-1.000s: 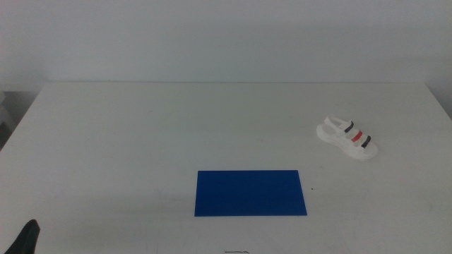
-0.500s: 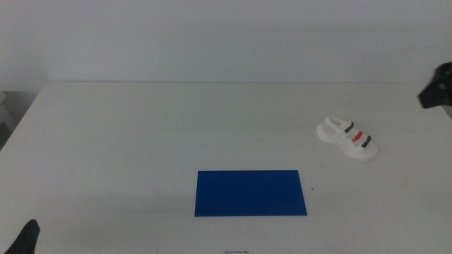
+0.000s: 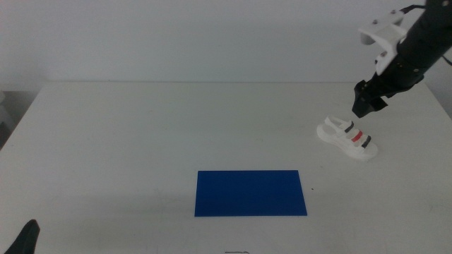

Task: Use one arm to grab the shoe from the table and place it on the mat.

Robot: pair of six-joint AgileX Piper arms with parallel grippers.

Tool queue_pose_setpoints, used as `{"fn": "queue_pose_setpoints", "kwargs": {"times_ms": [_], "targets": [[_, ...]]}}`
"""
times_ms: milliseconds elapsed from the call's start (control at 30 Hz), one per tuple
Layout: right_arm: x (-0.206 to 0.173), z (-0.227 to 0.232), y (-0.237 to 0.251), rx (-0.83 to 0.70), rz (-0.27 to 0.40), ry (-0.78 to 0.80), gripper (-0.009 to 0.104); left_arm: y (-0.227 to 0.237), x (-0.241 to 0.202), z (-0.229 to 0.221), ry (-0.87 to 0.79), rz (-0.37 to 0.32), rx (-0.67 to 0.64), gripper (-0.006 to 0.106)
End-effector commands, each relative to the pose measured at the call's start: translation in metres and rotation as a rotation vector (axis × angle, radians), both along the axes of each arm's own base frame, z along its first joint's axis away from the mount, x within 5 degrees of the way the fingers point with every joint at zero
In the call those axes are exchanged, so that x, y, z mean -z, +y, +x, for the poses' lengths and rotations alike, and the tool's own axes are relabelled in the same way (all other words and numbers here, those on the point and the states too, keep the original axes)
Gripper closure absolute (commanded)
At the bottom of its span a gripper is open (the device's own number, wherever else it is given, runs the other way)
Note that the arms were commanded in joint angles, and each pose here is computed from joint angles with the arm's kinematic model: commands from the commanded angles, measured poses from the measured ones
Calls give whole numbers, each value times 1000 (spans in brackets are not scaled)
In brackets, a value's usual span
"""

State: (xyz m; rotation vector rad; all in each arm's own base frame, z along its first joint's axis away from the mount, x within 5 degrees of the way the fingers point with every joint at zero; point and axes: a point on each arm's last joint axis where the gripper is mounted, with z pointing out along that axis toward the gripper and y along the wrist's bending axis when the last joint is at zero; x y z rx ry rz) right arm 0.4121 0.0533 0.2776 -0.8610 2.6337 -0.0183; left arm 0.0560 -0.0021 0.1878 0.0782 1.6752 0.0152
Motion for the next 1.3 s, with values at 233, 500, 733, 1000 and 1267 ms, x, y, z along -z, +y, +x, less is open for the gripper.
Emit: {"fn": "queue_pose_setpoints", "kwargs": {"times_ms": [233,500,733,1000,1267], "targets": [[7,31,1,-30,-43,-26,1,0,-10,-1,-104,-21,2,7],[40,46,6,-54,-21,-11,1,0,-10,-1,-104,-21,2,7],[65,54,9,-98,-16,14,2,0,-10,-1,-104,-21,2,7],[70,60,10,-96,-7,-30,27,0,-10,-1,-104,-21,2,7],[82,61,15,-89,51,7,69,0,-10,-1,-104,-21,2,7]]}}
